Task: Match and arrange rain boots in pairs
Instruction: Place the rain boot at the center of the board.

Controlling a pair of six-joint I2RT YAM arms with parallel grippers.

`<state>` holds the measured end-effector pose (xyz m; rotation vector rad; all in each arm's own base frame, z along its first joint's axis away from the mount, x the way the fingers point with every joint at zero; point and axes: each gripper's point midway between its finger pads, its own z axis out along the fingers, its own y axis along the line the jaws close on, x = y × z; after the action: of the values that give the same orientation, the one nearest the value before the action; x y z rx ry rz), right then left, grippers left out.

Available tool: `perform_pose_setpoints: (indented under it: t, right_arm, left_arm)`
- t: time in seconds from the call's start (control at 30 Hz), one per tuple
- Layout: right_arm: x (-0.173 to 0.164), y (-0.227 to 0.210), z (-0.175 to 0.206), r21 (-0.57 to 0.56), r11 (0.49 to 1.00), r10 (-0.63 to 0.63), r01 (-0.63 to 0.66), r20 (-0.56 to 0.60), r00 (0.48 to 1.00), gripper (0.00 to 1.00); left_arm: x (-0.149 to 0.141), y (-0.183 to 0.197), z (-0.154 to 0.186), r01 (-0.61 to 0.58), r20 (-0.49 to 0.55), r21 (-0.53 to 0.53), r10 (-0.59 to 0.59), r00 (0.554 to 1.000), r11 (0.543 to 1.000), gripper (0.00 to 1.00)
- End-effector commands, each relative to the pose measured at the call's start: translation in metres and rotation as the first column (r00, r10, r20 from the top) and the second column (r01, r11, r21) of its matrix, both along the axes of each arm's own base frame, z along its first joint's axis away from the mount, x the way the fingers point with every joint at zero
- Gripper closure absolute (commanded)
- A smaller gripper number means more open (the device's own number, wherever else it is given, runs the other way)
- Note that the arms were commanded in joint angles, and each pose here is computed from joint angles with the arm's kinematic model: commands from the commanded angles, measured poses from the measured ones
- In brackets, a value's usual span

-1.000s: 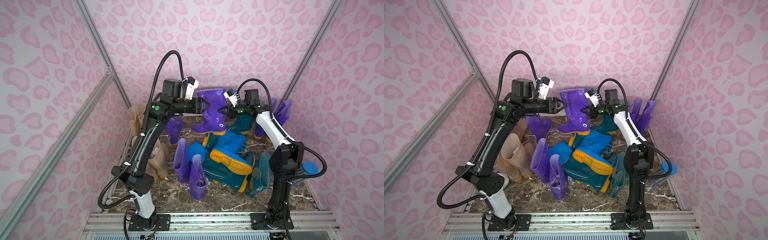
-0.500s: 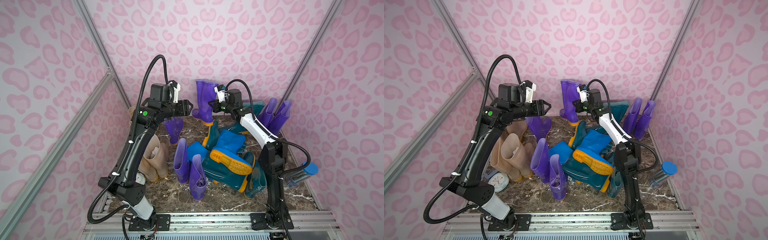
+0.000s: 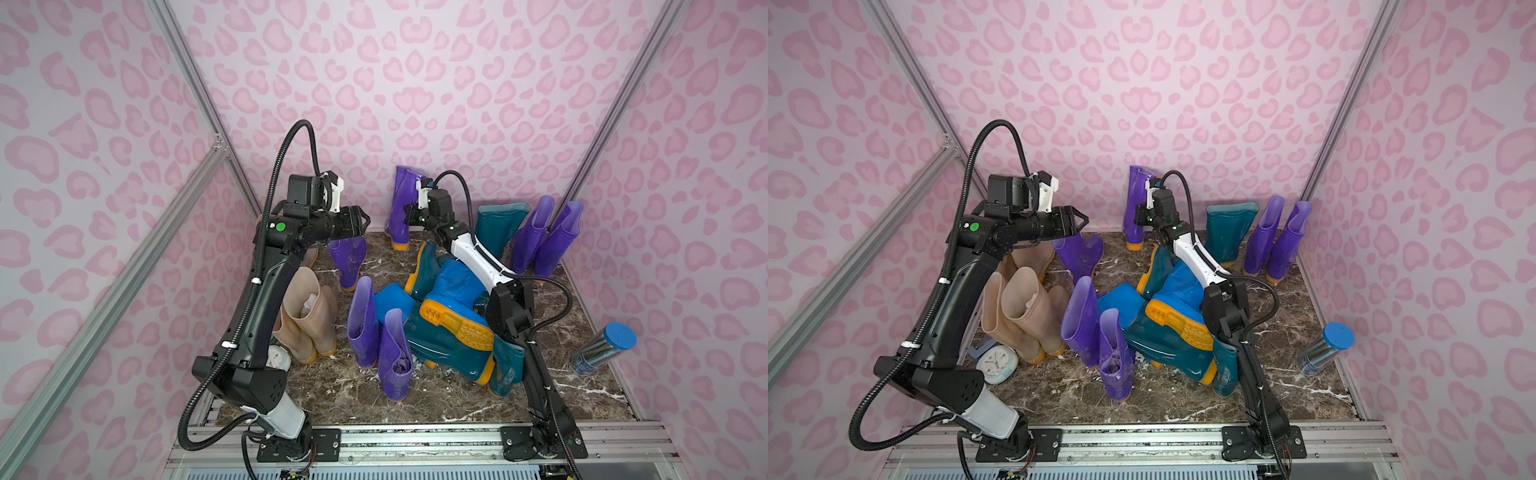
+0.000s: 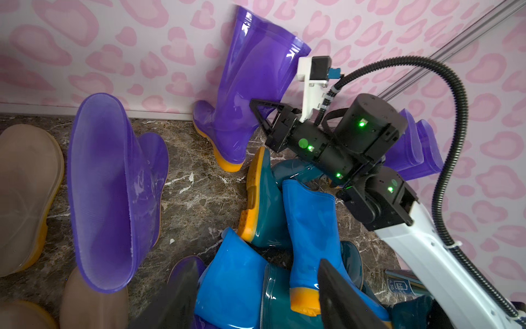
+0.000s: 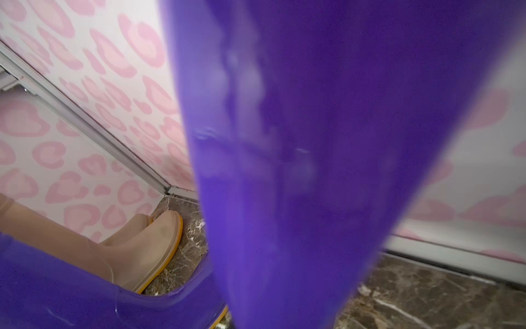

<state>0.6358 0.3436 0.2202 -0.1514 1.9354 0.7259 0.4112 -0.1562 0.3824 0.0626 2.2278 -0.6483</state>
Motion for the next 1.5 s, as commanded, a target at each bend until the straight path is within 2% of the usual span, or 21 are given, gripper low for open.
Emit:
perform_pose_setpoints:
  t: [0.0,0.13,0.27,0.43,0.57,0.7,0.83,0.93,1.0,1.1,1.17,1.23,1.37,1.47]
  right_arm:
    - [0.006,0.012,-0.004,0.064,0.998,-0.021,0.019,0.036,0.999,1.00]
    - [-0.013,0.037,-0.033,-0.049,0.999,0.011,-0.011,0.002,1.000,1.00]
    - [-0.031,0.037,-0.062,-0.089,0.996,0.012,-0.020,-0.081,0.997,1.00]
    - [-0.056,0.020,-0.057,-0.094,0.996,-0.017,0.012,-0.053,0.998,1.00]
    - [-0.068,0.015,-0.053,-0.098,0.995,0.013,-0.019,-0.061,0.998,0.81]
    - [-0.071,0.022,-0.043,-0.117,0.989,0.086,-0.094,-0.071,0.994,0.58]
    - [-0.076,0.025,-0.020,-0.154,0.980,0.117,-0.123,-0.050,0.992,0.41]
    - [-0.075,0.019,-0.016,-0.189,0.976,0.099,-0.106,-0.044,0.994,0.33]
    - [-0.077,0.016,-0.001,-0.179,0.979,0.100,-0.102,-0.020,0.995,0.33]
    - [-0.075,0.016,-0.013,-0.190,0.976,0.105,-0.111,-0.042,0.994,0.33]
    - [-0.075,0.019,-0.035,-0.200,0.971,0.114,-0.130,-0.088,0.990,0.33]
    - [-0.080,0.022,-0.038,-0.200,0.968,0.135,-0.153,-0.105,0.985,0.32]
    - [-0.090,0.020,-0.002,-0.210,0.965,0.149,-0.156,-0.051,0.988,0.29]
    - [-0.097,0.012,0.030,-0.221,0.964,0.152,-0.150,-0.006,0.988,0.28]
  left_arm:
    - [0.004,0.004,-0.001,0.003,0.012,0.000,-0.003,1.000,1.000,0.32]
    - [0.006,0.009,-0.006,0.003,-0.005,-0.017,-0.003,1.000,1.000,0.32]
    - [0.008,0.012,-0.011,-0.004,-0.016,0.000,0.004,1.000,1.000,0.31]
    - [0.012,0.030,-0.018,-0.065,-0.033,0.107,0.068,0.997,0.992,0.25]
    - [0.014,0.043,-0.019,-0.093,-0.038,0.190,0.102,0.994,0.977,0.22]
    - [0.020,0.054,-0.034,-0.097,-0.099,0.289,0.131,0.986,0.952,0.12]
    - [0.030,0.068,-0.058,-0.122,-0.142,0.401,0.193,0.971,0.908,0.09]
    - [0.038,0.072,-0.071,-0.121,-0.153,0.451,0.210,0.966,0.884,0.08]
    - [0.042,0.075,-0.080,-0.122,-0.174,0.477,0.229,0.958,0.871,0.09]
    - [0.048,0.074,-0.087,-0.127,-0.181,0.471,0.236,0.955,0.873,0.09]
    - [0.051,0.071,-0.092,-0.118,-0.191,0.466,0.230,0.954,0.877,0.09]
    - [0.053,0.072,-0.098,-0.108,-0.203,0.479,0.230,0.952,0.871,0.09]
    - [0.060,0.074,-0.114,-0.092,-0.229,0.496,0.232,0.945,0.863,0.12]
    - [0.068,0.074,-0.123,-0.085,-0.240,0.507,0.235,0.942,0.857,0.24]
